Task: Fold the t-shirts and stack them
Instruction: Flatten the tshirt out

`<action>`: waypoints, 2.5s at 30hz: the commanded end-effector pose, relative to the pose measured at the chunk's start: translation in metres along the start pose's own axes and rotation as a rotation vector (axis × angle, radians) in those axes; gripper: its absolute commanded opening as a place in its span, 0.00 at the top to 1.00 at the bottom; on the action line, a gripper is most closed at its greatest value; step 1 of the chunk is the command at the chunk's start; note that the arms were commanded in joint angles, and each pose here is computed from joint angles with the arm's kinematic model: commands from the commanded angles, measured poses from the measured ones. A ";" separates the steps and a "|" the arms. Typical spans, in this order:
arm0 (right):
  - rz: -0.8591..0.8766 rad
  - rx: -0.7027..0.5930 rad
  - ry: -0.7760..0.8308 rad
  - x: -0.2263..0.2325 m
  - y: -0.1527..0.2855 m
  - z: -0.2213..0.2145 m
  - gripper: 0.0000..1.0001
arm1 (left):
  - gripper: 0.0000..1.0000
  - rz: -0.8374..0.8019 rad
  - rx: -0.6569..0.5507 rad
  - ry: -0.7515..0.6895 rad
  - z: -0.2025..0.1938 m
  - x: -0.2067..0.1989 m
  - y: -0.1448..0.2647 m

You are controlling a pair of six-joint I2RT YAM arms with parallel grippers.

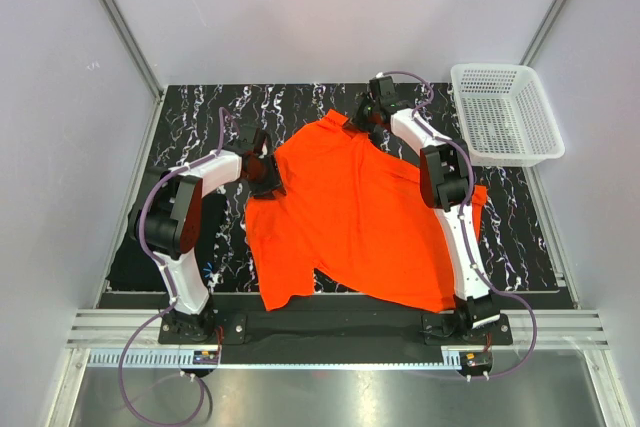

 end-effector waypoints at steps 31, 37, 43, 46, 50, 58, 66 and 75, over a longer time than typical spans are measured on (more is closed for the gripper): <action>-0.020 -0.374 0.143 0.004 0.037 0.122 0.92 | 0.56 0.061 0.000 0.003 -0.019 0.015 0.010; 0.048 -0.328 0.106 0.036 0.075 0.117 0.90 | 0.56 0.005 -0.084 -0.020 0.007 -0.003 0.031; 0.034 -0.193 0.073 0.051 0.100 0.085 0.84 | 0.55 -0.023 -0.113 -0.011 0.030 -0.016 0.028; -0.025 -0.098 0.068 0.049 0.120 0.069 0.76 | 0.55 -0.014 -0.102 -0.001 0.037 -0.017 0.016; -0.180 0.002 0.100 0.027 0.148 0.046 0.59 | 0.55 0.015 -0.058 -0.003 0.041 -0.009 -0.009; -0.323 0.013 0.126 -0.020 0.235 0.021 0.44 | 0.55 0.025 -0.029 0.094 0.058 0.043 -0.028; -0.408 0.026 0.061 -0.059 0.281 0.004 0.38 | 0.54 0.039 -0.104 0.103 0.089 0.058 0.003; -0.584 0.031 -0.011 -0.107 0.287 -0.009 0.43 | 0.54 -0.077 -0.130 0.067 0.093 0.049 0.049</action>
Point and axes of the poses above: each gripper's point midway between its finger pads, its own y axis back along the fingers, its own x axis along the line the jaws close on, z = x × y, the point moved 8 cm from there along y, back along the fingers, and after that the axes turned 8 degrees about -y, right-handed, at the moved point
